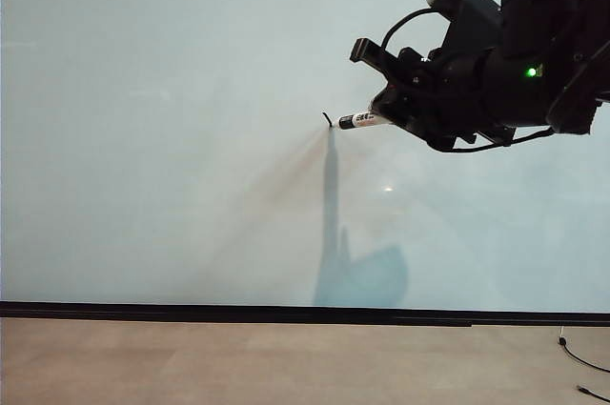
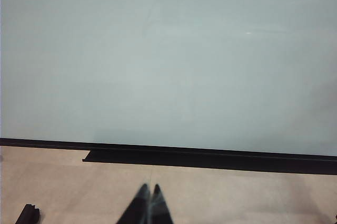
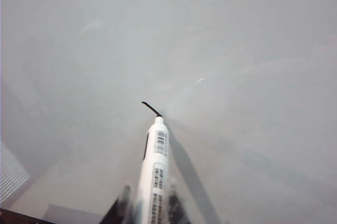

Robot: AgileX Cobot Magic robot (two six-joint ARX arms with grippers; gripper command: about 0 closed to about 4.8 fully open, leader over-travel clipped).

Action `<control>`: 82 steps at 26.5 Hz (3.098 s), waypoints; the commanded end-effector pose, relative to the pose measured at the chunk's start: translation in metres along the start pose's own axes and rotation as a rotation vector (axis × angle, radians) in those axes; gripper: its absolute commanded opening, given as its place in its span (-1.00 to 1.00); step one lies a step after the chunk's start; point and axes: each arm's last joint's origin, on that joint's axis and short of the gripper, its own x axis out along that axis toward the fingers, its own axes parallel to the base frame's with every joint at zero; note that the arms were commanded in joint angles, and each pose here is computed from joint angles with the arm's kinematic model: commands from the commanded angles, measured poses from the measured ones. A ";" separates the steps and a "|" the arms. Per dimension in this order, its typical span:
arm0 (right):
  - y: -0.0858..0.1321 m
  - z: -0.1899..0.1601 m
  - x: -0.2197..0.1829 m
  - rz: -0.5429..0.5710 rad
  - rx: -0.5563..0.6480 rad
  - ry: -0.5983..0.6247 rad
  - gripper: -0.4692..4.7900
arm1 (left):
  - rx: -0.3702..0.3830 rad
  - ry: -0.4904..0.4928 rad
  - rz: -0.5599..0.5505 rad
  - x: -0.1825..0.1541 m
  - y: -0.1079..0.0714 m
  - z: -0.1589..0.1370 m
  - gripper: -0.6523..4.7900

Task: Pick up the pen on the shelf to the right of the whiteboard and draw a cross mark.

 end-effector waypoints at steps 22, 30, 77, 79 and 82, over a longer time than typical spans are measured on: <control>-0.013 -0.012 -0.021 -0.149 0.012 0.003 -0.84 | 0.004 -0.008 -0.004 0.000 0.000 0.001 -0.78; -0.011 -0.012 -0.021 -0.102 0.015 0.005 -0.84 | 0.004 -0.008 -0.004 0.000 0.000 0.001 -0.78; 0.014 0.024 0.015 0.128 -0.610 0.253 -0.84 | 0.004 -0.007 -0.004 0.000 0.000 0.001 -0.78; 0.014 0.023 0.016 0.129 -0.610 0.260 -0.84 | 0.004 -0.007 -0.004 0.000 0.000 0.001 -0.78; 0.012 0.024 0.017 0.113 -0.611 0.258 -0.84 | 0.004 -0.007 -0.004 0.000 0.000 0.001 -0.78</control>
